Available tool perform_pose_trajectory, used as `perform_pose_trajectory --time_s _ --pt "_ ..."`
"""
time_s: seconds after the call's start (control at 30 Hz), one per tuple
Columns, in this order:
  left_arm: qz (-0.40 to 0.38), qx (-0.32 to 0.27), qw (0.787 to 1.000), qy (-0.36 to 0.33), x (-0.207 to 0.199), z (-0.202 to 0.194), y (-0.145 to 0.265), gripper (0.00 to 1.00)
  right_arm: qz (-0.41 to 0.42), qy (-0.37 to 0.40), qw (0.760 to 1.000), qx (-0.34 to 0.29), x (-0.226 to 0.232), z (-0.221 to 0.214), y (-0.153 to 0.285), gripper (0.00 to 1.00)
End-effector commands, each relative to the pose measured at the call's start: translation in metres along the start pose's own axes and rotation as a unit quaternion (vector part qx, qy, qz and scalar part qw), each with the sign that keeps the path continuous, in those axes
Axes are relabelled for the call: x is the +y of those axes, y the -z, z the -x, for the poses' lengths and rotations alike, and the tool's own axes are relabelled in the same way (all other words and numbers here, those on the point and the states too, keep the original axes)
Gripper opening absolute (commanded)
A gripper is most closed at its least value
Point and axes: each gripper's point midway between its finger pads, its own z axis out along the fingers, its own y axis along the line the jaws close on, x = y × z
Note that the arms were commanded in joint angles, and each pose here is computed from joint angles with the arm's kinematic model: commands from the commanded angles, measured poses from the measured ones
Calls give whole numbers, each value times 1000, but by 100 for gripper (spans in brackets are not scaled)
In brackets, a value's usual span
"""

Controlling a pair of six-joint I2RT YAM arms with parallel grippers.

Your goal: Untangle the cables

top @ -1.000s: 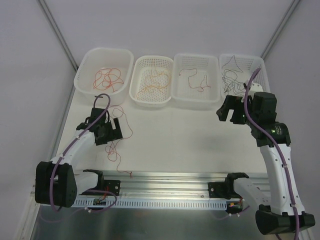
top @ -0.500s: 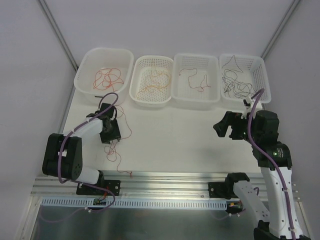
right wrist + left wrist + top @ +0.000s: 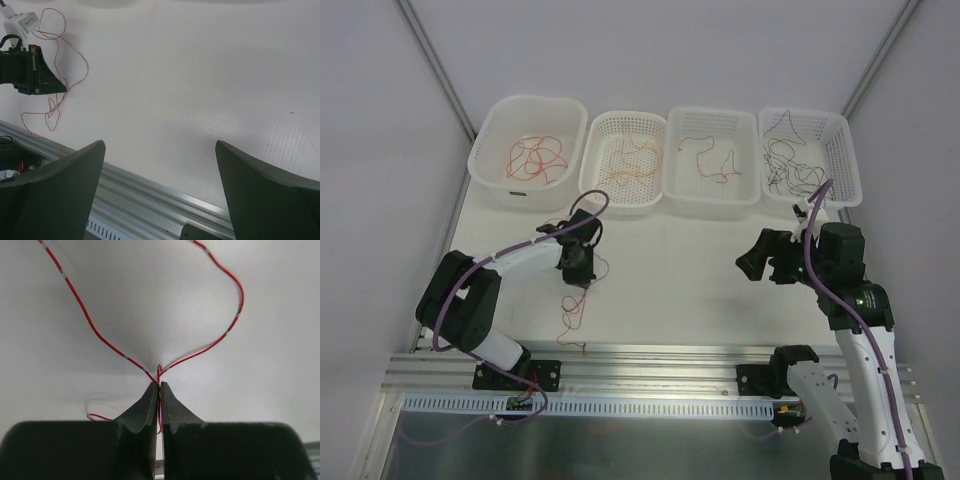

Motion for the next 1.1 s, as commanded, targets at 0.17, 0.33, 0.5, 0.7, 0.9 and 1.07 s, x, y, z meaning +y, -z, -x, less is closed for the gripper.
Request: perform_pose_trajectory --time_s 0.17,0.33,0.5,0.7,0.9,1.07 --pt "-162 -46 984 -64 -124 20 69 0 107 -59 992 35 31 -20 -35 97" --pt "-221 -85 967 -95 -161 30 113 0 123 -125 984 28 36 -28 -57 97" --pt "-268 -109 948 -130 -186 30 149 0 156 -179 971 -5 51 -14 -69 97" --pt "-299 -118 929 -185 -202 18 169 0 138 -228 962 -51 55 9 -79 97" --pt "-306 -126 910 -248 -218 6 175 0 141 -240 960 -23 78 13 -93 97" --pt "-311 -128 898 -282 -226 -1 177 0 155 -218 963 15 108 1 -107 97"
